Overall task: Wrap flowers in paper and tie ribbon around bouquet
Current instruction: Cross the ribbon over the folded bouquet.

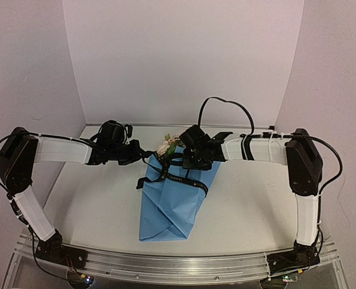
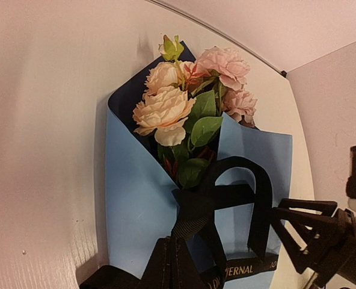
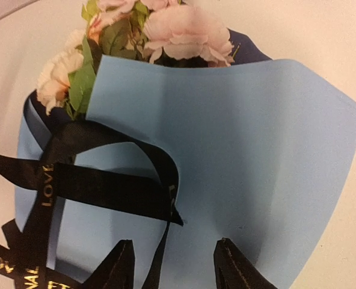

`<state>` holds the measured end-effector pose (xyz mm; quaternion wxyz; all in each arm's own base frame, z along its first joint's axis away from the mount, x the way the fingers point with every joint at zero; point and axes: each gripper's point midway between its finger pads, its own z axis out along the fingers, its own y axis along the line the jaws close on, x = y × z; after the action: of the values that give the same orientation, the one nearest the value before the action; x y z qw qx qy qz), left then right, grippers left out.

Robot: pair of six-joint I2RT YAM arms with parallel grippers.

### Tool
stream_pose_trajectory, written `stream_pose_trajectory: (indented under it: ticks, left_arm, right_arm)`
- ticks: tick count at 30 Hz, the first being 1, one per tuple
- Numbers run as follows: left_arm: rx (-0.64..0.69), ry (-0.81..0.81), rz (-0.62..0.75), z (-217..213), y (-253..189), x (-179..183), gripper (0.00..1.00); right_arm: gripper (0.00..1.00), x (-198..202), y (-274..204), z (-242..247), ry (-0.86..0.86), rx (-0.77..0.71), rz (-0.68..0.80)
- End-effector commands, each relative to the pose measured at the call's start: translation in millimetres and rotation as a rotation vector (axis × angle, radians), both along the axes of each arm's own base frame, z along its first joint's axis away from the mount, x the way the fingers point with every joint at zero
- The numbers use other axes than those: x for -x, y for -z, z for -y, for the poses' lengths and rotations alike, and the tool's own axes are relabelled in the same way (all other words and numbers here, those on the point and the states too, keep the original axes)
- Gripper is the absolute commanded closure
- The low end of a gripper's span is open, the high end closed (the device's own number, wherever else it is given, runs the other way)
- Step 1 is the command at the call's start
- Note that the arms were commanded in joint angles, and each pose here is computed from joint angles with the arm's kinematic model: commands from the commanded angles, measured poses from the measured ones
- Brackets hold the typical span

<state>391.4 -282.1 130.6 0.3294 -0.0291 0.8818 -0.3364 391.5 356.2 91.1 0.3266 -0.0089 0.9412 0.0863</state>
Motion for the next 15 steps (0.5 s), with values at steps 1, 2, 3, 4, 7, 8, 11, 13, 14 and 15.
stream_pose_trajectory:
  ticks: [1,2,3,4,7,8,11,13,14,15]
  left_arm:
    - [0.053,0.018,0.111,10,-44,-13,1.00]
    - [0.054,0.019,0.111,10,-44,-13,1.00]
    - [0.055,0.019,0.112,10,-44,-13,1.00]
    - [0.057,0.020,0.110,10,-44,-13,1.00]
    - [0.057,0.019,0.110,10,-43,-13,1.00]
    - [0.057,0.019,0.110,10,-43,-13,1.00]
    - [0.057,0.019,0.109,10,-43,-13,1.00]
    - [0.059,0.019,0.111,10,-44,-13,1.00]
    - [0.059,0.019,0.110,10,-44,-12,1.00]
    - [0.060,0.019,0.110,10,-44,-12,1.00]
  right_arm:
    - [0.50,0,-51,-3,-0.011,-0.073,0.065]
    - [0.50,0,-50,-3,-0.015,-0.063,0.061]
    - [0.50,-1,-50,-3,-0.021,-0.054,0.060]
    - [0.54,-2,-46,-5,-0.038,-0.037,0.049]
    - [0.62,-5,-33,-15,-0.092,-0.022,0.011]
    - [0.64,-7,-31,-14,-0.095,-0.011,0.002]
    - [0.67,-12,-23,-12,-0.100,-0.004,-0.026]
    - [0.67,-15,-18,-9,-0.096,0.005,-0.038]
    - [0.67,-16,-15,-7,-0.093,0.013,-0.044]
    - [0.68,-17,-13,-5,-0.091,0.022,-0.047]
